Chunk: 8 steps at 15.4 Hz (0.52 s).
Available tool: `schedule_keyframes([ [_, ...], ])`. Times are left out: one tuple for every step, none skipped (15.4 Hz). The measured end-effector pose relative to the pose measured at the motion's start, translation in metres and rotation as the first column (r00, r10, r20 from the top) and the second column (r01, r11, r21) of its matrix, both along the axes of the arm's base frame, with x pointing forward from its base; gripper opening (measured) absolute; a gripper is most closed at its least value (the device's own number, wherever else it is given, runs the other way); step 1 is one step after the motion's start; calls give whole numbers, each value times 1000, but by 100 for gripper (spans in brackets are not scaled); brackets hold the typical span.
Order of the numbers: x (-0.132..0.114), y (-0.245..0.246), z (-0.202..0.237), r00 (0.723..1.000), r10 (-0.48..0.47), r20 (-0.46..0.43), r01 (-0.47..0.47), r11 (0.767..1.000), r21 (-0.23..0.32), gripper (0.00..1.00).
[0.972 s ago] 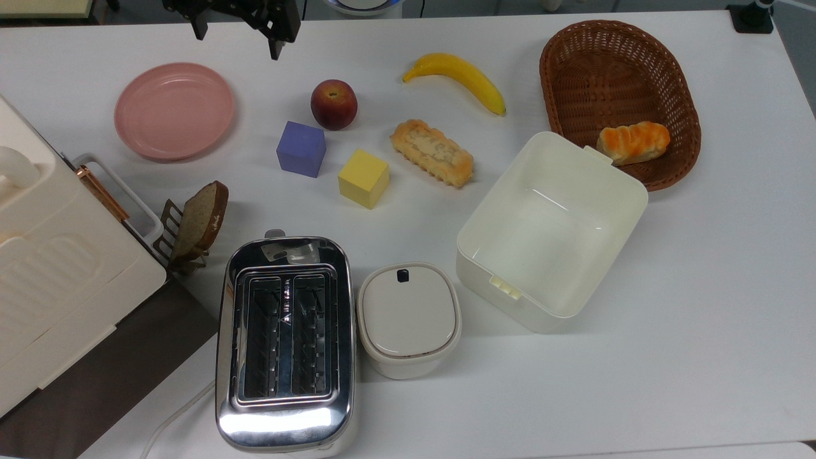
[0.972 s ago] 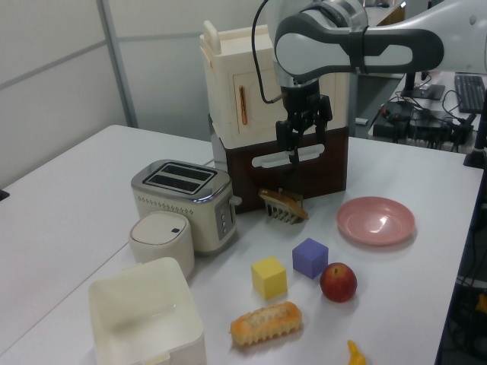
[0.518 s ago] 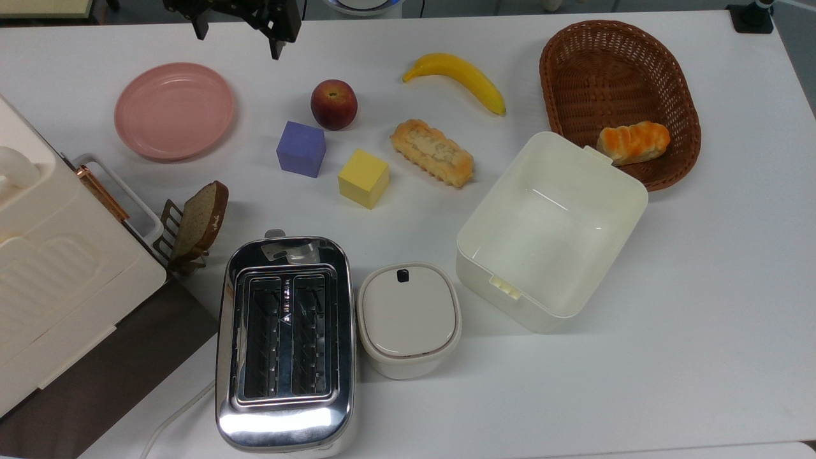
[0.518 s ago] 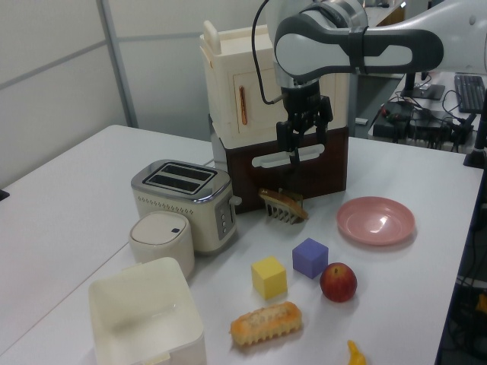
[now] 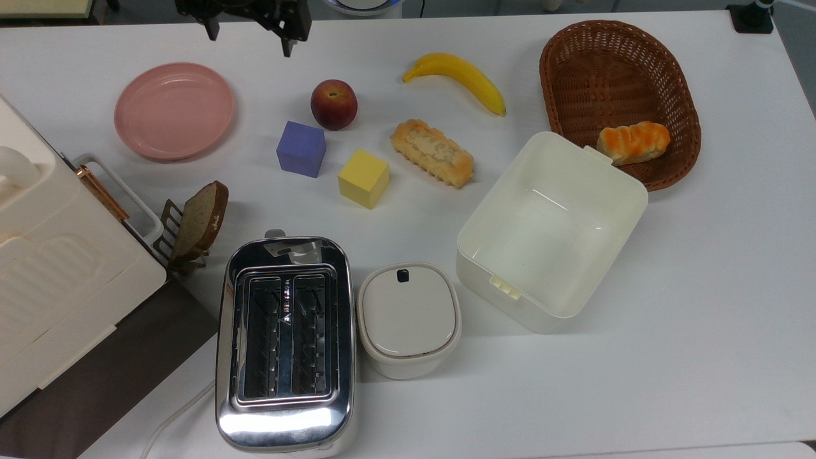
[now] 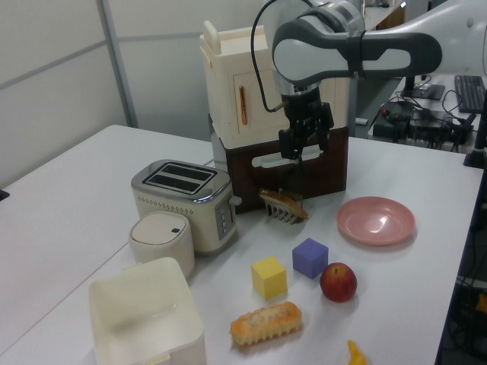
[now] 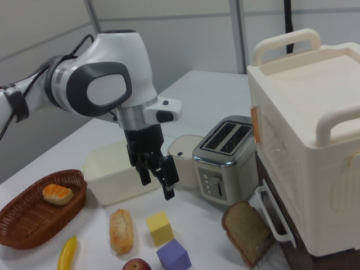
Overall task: Put the bread in the basket
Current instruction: 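Move the gripper over the long bread roll and lower onto it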
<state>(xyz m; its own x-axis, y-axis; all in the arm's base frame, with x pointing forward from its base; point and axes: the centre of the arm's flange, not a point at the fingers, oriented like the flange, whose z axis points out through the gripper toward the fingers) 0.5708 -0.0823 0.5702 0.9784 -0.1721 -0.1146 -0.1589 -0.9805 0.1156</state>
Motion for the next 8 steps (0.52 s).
schedule_keyframes([
  [0,2,-3,1000,16,-7,-16,1000,3,100],
  [-1,3,-6,999,44,-17,-44,999,8,100],
  [-1,4,-9,996,82,-26,-81,997,16,100],
  [-1,4,-12,990,134,-34,-133,991,31,100],
  [-1,6,-14,978,203,-38,-201,978,56,100],
  [-1,7,-16,958,284,-37,-280,956,89,100],
  [-2,8,-18,932,360,-33,-354,928,119,100],
  [-2,8,-19,903,428,-27,-420,896,142,100],
])
